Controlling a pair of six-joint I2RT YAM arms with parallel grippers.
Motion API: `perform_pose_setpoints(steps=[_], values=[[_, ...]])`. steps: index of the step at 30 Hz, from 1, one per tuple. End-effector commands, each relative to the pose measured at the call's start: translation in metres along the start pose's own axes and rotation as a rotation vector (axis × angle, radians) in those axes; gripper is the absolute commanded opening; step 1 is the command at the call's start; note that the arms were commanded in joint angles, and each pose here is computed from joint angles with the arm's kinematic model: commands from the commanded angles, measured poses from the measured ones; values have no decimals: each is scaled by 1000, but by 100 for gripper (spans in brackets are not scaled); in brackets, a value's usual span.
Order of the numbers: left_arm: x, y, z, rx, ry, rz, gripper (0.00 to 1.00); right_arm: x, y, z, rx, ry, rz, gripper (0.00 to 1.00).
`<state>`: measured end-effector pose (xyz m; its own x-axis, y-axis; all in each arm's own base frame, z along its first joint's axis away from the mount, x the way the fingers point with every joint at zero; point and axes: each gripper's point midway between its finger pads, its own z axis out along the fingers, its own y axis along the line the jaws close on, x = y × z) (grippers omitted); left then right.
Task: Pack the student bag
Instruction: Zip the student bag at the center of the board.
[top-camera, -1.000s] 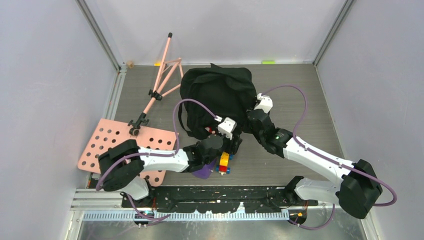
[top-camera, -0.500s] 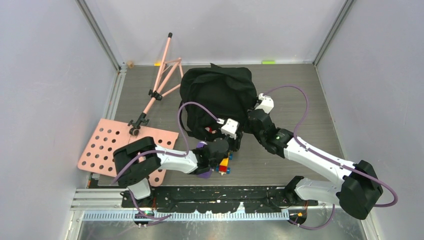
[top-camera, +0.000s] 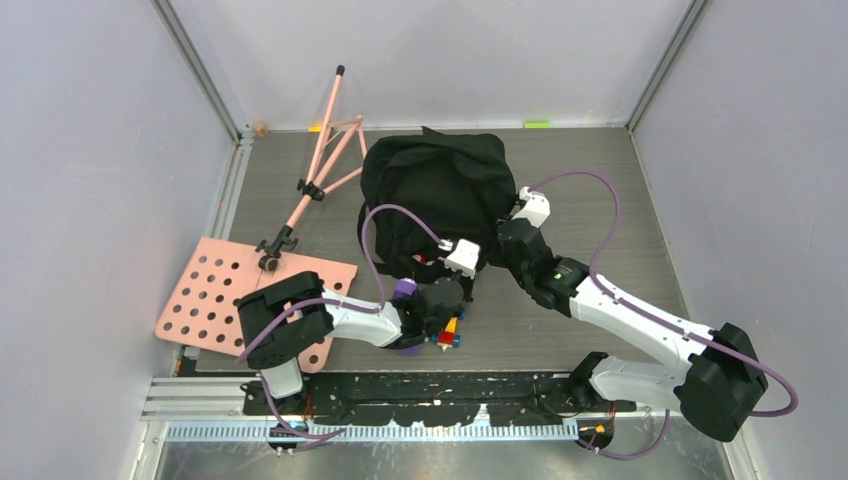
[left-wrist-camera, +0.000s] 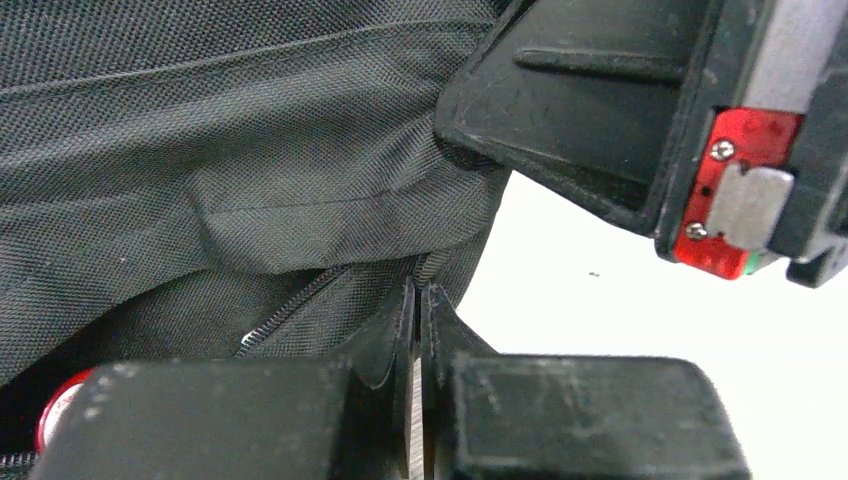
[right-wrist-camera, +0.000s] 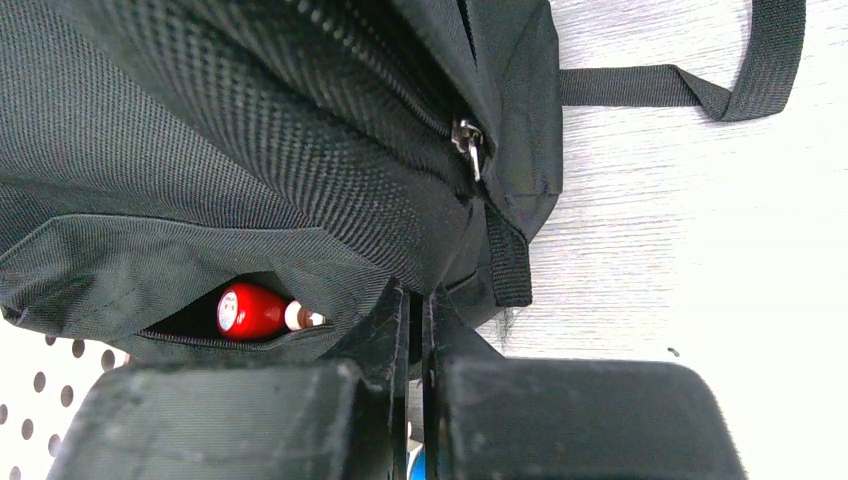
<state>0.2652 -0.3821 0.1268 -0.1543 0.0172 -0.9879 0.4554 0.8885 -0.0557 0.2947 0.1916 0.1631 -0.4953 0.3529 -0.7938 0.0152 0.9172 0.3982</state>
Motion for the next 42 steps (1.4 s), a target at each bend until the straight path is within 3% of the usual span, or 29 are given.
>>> perform_pose_setpoints(steps=[1,14,31,38,39,41,42], values=[[-34,6,-2,-37,-79,-55,0,-76,30,-21,-95,-239,164,1],[-50,31,-29,-80,-24,-30,0,-78,8,-18,1,-289,117,0],[-11,79,-51,-83,145,-100,0,-82,-6,-18,56,-347,151,0],[1,66,-49,27,180,-140,0,-85,0,-22,6,-357,153,0],[1,60,-48,55,181,-148,0,-82,6,-23,-32,-337,145,1],[-2,47,-45,111,185,-163,0,-78,17,-27,-93,-305,124,13],[-2,42,-43,128,189,-170,0,-75,18,-28,-109,-291,120,25]])
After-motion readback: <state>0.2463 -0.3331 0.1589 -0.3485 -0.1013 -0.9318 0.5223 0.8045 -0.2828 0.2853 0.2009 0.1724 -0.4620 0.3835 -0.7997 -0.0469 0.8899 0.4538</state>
